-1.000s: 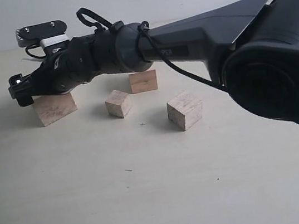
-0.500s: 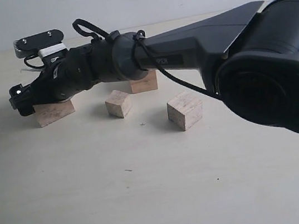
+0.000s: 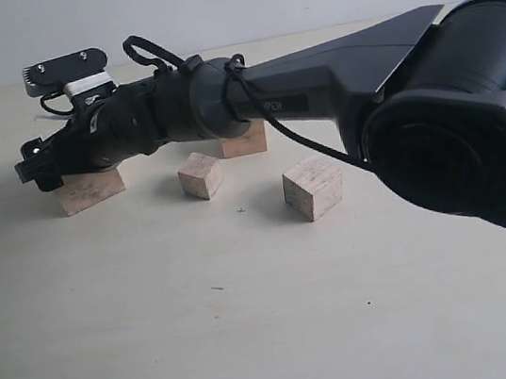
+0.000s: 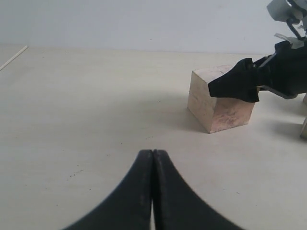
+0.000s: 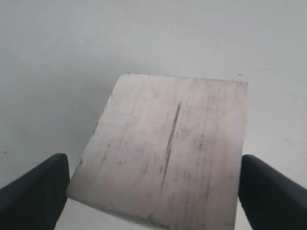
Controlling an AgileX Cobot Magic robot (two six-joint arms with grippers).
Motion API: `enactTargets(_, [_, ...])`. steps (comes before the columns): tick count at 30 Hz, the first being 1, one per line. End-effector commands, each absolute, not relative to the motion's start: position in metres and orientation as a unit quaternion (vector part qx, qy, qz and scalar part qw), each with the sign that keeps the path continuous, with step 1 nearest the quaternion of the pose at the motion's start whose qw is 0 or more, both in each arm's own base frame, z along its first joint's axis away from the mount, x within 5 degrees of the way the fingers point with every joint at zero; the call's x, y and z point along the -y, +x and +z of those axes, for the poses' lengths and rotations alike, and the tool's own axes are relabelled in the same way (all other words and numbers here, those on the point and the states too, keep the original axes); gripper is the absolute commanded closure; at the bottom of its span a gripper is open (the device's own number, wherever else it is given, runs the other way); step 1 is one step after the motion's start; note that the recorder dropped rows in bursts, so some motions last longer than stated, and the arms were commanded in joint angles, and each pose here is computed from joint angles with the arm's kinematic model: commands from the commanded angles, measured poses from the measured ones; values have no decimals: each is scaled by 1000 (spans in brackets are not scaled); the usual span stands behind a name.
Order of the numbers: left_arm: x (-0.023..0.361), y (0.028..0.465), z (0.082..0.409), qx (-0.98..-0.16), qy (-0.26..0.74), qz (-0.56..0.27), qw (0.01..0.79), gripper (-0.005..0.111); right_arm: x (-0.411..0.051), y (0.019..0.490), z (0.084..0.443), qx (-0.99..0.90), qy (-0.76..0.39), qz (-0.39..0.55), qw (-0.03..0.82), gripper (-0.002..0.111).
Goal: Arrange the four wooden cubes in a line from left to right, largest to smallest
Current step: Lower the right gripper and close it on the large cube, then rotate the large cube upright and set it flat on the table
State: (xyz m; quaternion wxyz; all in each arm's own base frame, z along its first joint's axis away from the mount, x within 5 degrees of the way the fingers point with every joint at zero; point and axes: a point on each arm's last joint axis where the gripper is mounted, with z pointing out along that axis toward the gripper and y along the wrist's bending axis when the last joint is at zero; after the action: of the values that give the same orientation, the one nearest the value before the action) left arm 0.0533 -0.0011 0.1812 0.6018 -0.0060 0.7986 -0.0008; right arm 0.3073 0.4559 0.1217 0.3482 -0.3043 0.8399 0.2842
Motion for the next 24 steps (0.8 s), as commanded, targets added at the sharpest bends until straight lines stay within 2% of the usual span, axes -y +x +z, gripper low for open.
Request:
enactTargets(1, [1,53,181,-794,-9,-3,607,107,-457,307,123,-838,-312,281,350,50])
enactTargets(9, [1,53,181,-794,-9,-3,607,107,-450,299,129,-851,-347,252,304,106])
enactTargets(14, [1,53,181,-794,-9,-3,607,107,-439,295,152,-839,-421,187,289,108])
enactTargets(19, [1,53,181,-794,-9,-3,607,107,-423,285,179,-759,-589,114,253,108])
enactTargets(21, [1,53,181,-794,-9,-3,607,107,-416,279,186,-725,-643,110,221,108])
enactTargets(24, [1,53,181,-794,-9,-3,607,107,-407,277,195,-699,-672,166,180,108])
